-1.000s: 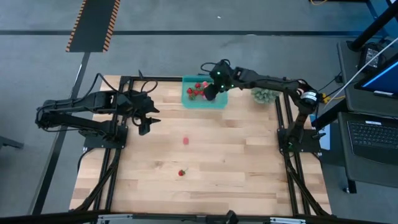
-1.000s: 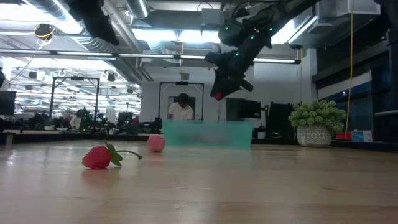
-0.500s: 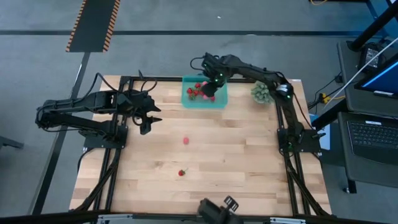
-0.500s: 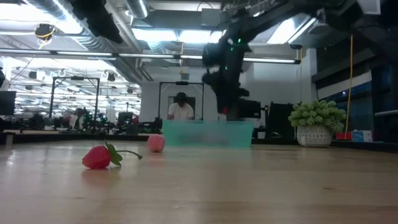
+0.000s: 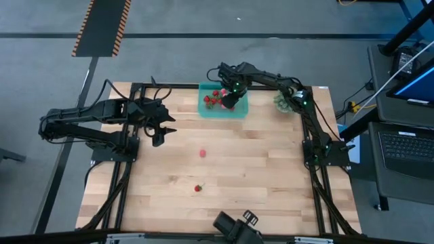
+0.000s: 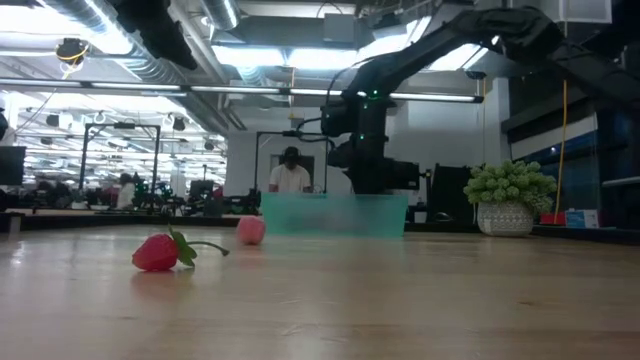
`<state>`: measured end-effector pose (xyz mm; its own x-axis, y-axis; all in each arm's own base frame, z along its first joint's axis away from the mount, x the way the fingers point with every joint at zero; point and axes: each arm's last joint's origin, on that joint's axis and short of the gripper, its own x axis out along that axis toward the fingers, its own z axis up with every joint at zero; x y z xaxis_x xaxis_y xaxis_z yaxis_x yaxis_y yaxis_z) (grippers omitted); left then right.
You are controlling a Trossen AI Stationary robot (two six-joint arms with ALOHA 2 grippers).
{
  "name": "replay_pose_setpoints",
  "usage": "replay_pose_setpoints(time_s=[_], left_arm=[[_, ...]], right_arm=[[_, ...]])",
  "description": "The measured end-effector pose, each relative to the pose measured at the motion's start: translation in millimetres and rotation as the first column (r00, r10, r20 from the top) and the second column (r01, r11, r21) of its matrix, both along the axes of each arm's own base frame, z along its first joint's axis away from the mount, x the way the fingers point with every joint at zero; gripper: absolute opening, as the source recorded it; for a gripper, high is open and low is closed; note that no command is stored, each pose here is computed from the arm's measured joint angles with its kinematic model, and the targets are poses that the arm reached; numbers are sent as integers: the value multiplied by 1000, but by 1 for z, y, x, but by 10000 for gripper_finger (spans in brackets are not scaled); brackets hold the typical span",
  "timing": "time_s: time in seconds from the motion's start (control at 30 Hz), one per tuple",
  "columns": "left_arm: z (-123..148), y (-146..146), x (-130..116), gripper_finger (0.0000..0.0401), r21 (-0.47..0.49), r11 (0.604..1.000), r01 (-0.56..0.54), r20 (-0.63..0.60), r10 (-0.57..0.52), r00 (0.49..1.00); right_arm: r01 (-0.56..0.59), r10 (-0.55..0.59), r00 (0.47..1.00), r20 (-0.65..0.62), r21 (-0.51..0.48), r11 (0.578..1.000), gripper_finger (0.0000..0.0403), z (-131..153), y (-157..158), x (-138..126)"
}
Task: Pick and placing Produce into tupperware
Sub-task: Put the red cherry into the blue basket, then put the strawberry into the blue basket
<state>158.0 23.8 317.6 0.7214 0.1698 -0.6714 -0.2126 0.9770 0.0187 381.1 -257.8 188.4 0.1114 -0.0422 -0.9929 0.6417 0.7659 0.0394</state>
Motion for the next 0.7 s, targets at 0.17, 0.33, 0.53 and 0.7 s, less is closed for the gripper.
replay_pose_setpoints(time_s=[0.17, 0.33, 0.53, 0.7], left_arm=[[0, 0, 0, 195, -1, 1000, -1, 0, 1, 1000], [0, 0, 0, 195, -1, 1000, -1, 0, 1, 1000], [0, 0, 0, 195, -2, 1000, -2, -4, 2, 1000], [0, 0, 0, 195, -4, 1000, -3, -4, 3, 1000]], right_arm=[[-26, 27, 999, -27, 8, 1000, 122, -15, -2, 3], [-55, 55, 998, -34, 8, 998, 126, -18, -2, 3], [-58, 58, 998, -33, 7, 998, 176, -18, -2, 3], [-54, 55, 997, -55, 24, 998, 218, -12, -1, 2]])
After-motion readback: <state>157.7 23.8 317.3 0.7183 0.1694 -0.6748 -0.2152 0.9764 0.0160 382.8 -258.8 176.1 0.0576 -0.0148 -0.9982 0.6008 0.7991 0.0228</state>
